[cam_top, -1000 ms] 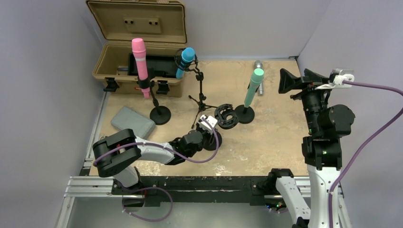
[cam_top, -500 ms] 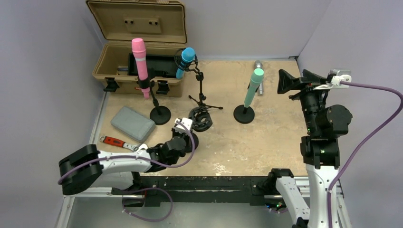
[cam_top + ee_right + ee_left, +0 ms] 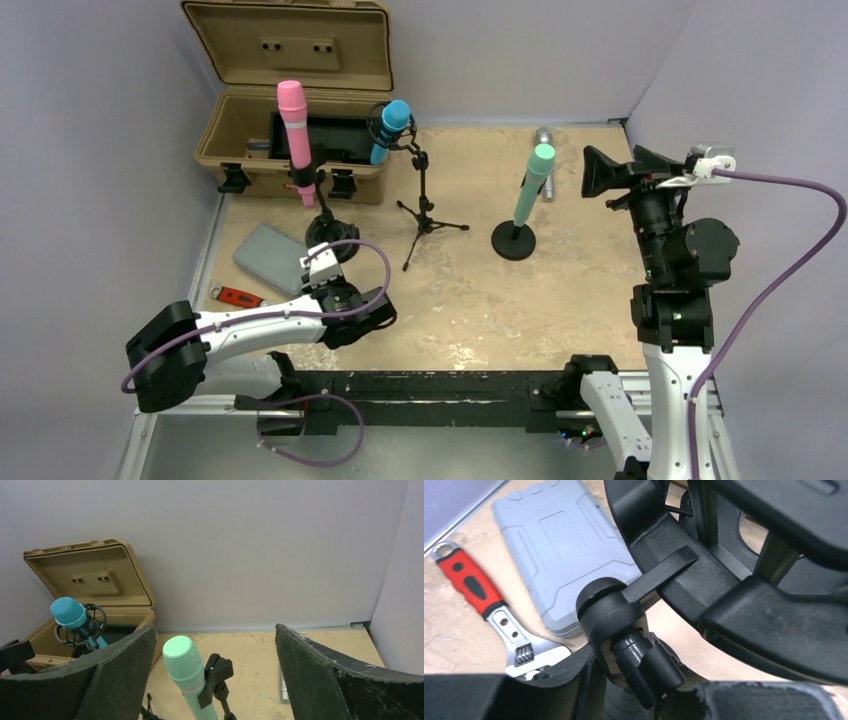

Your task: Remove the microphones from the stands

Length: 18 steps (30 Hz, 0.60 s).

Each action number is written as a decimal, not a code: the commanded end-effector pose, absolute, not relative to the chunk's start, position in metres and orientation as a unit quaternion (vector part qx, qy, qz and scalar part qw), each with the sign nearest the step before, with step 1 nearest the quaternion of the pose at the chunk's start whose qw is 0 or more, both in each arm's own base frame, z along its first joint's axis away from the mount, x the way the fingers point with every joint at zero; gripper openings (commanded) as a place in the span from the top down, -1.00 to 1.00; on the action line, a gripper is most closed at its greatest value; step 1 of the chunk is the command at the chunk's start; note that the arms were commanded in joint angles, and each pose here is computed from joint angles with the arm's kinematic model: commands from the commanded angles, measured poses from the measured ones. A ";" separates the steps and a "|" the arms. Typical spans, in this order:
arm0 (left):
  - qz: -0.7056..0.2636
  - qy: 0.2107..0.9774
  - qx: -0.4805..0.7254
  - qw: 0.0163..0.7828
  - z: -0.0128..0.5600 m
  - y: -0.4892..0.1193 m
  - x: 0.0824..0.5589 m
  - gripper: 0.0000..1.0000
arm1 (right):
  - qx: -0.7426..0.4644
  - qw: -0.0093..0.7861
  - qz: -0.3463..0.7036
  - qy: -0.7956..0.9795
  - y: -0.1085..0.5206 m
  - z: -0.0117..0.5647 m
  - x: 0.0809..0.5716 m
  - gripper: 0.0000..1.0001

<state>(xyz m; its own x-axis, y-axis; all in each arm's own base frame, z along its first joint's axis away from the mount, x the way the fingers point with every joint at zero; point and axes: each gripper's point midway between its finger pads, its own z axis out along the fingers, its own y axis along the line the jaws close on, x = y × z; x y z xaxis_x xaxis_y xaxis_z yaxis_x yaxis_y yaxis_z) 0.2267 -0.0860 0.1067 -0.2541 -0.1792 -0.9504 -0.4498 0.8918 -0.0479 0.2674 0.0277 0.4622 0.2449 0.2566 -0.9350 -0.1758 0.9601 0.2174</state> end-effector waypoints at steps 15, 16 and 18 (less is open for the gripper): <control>0.013 0.810 -0.170 0.562 0.124 -0.111 0.220 -1.00 | 0.022 0.787 0.154 0.597 0.035 0.464 0.274 -0.74; 0.023 0.813 -0.169 0.556 0.126 -0.107 0.218 -1.00 | 0.022 0.787 0.154 0.597 0.035 0.464 0.273 -0.74; 0.023 0.818 -0.169 0.548 0.134 -0.106 0.215 -1.00 | 0.022 0.788 0.153 0.596 0.034 0.465 0.273 -0.74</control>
<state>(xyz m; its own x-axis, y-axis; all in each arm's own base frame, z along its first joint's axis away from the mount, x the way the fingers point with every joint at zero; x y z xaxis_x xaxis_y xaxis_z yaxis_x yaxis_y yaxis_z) 0.2165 -0.0999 0.1155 -0.3140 -0.2577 -0.9138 -0.3265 0.9331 -0.1510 0.2758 0.0302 0.4557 0.2164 0.2604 -0.9409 -0.1852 0.9572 0.2224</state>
